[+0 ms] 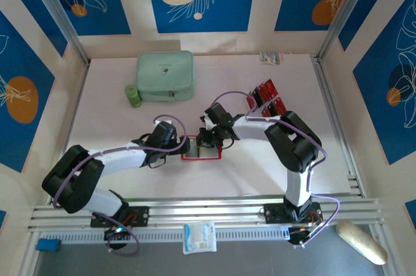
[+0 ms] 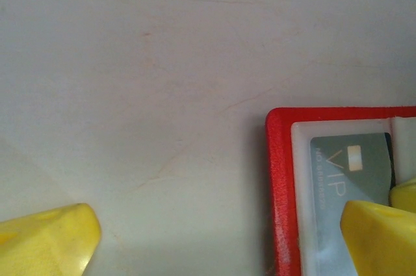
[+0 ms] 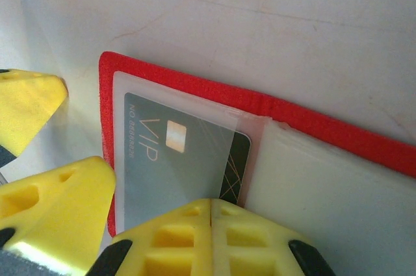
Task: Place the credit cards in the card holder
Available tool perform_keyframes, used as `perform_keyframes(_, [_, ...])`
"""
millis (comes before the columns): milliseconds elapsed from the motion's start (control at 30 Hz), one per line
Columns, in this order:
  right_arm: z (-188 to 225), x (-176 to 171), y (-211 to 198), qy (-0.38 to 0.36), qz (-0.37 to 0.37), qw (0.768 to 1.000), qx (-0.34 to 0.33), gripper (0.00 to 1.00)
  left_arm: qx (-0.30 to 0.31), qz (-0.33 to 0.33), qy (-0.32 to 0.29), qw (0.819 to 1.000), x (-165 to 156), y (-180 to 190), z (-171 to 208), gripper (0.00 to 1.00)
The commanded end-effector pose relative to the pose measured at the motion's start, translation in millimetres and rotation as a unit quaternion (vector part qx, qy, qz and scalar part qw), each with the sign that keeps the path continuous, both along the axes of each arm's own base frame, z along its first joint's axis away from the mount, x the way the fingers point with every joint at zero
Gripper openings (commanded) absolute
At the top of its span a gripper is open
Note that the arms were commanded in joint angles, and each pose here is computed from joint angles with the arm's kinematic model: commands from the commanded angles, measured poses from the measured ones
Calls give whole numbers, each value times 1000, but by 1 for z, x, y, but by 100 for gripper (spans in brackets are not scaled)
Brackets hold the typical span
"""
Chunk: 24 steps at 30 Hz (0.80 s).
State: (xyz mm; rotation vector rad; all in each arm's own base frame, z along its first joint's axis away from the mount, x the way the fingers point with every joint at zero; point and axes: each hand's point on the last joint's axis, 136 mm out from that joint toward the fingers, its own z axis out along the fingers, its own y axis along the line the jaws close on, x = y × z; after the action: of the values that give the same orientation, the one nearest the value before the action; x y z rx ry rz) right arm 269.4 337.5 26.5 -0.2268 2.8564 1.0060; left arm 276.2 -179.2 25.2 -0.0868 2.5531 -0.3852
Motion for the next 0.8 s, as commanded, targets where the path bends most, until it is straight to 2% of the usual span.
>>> perform_keyframes(0, [26, -2, 3, -20, 9, 1000, 13, 1, 82, 35, 103, 991, -47, 47, -49, 100])
perform_keyframes(167, [29, -3, -3, -28, 9, 1000, 1, 1, 89, 35, 109, 989, -49, 49, -55, 100])
perform_keyframes(767, [-8, -15, -10, 6, 10, 1000, -29, 0, 89, 32, 107, 990, -47, 47, -56, 100])
